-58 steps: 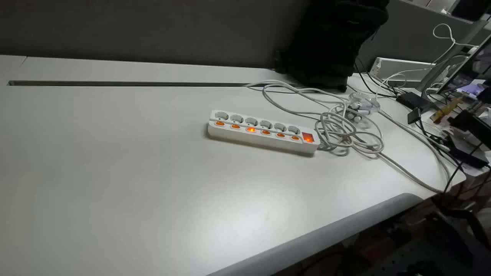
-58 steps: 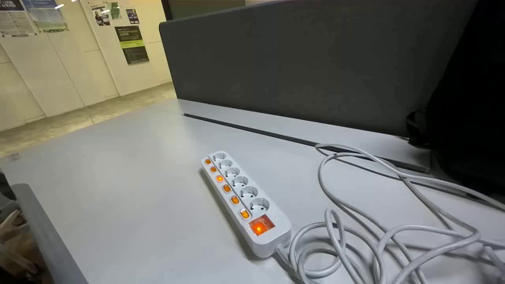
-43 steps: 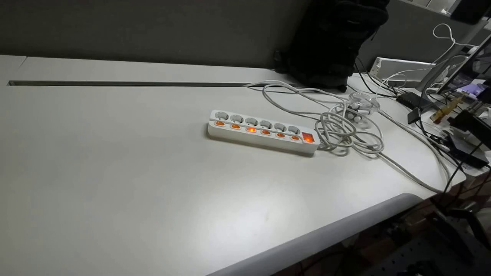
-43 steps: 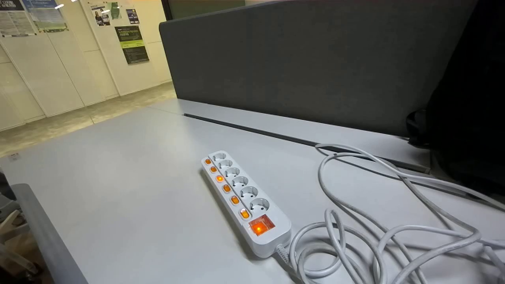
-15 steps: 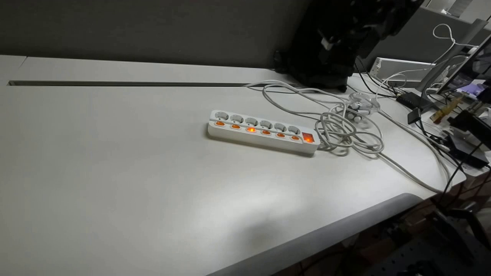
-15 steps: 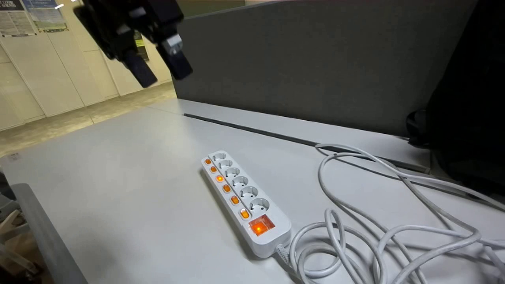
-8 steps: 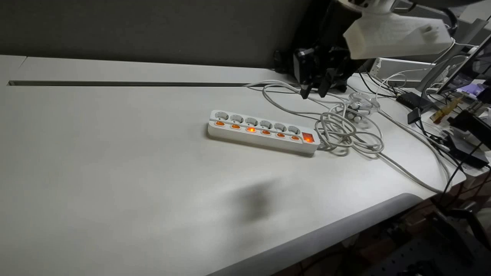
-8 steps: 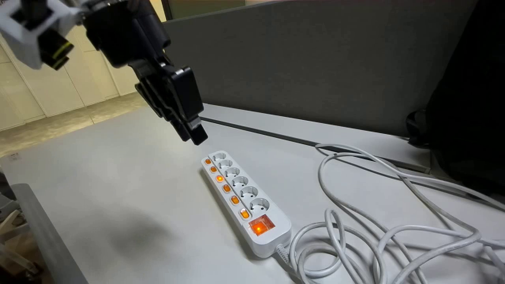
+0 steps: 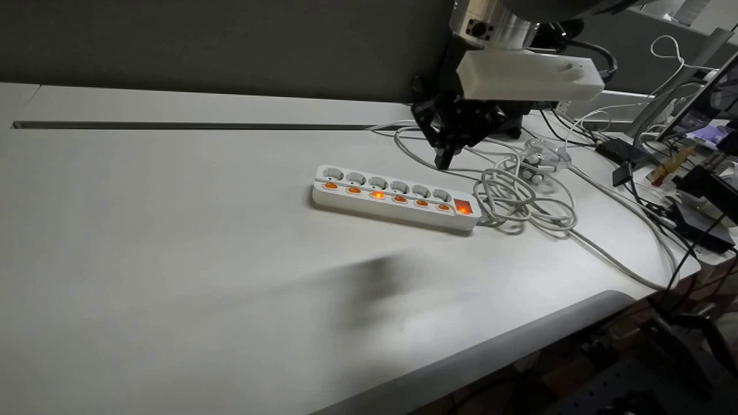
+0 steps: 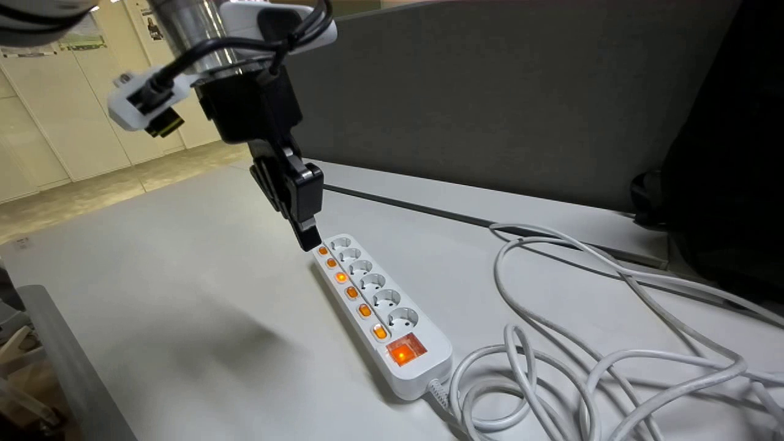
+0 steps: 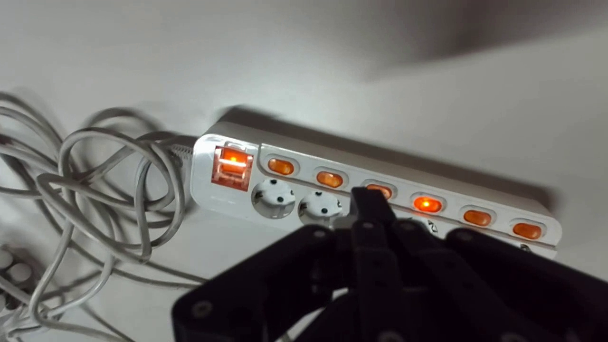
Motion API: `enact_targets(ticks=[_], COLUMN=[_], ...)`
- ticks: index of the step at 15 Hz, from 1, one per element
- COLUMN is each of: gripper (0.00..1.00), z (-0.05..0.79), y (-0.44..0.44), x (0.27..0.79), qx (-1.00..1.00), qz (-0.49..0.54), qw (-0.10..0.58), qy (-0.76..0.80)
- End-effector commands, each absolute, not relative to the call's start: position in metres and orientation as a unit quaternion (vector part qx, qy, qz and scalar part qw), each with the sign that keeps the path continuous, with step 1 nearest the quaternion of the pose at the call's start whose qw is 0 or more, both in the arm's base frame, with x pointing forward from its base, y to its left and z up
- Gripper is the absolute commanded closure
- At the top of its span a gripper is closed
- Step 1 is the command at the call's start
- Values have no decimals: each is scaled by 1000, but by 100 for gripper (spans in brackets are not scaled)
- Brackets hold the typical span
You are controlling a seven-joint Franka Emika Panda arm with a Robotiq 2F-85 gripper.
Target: Press on the switch on the extension cable
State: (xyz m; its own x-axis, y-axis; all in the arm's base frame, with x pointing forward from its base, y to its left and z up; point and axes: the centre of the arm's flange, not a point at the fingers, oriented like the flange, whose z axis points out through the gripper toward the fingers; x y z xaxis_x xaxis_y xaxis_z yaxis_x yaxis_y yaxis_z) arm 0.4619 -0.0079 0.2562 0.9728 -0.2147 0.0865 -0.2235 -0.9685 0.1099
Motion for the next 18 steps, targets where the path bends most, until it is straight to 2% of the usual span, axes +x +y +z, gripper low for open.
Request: enact_targets(ticks=[1, 18], gripper=[99, 100], z=[253, 204], y=[-6, -4], x=[466, 507], qx=[991, 990], qz=[30, 49], qw=[57, 45], qy=[-114, -124])
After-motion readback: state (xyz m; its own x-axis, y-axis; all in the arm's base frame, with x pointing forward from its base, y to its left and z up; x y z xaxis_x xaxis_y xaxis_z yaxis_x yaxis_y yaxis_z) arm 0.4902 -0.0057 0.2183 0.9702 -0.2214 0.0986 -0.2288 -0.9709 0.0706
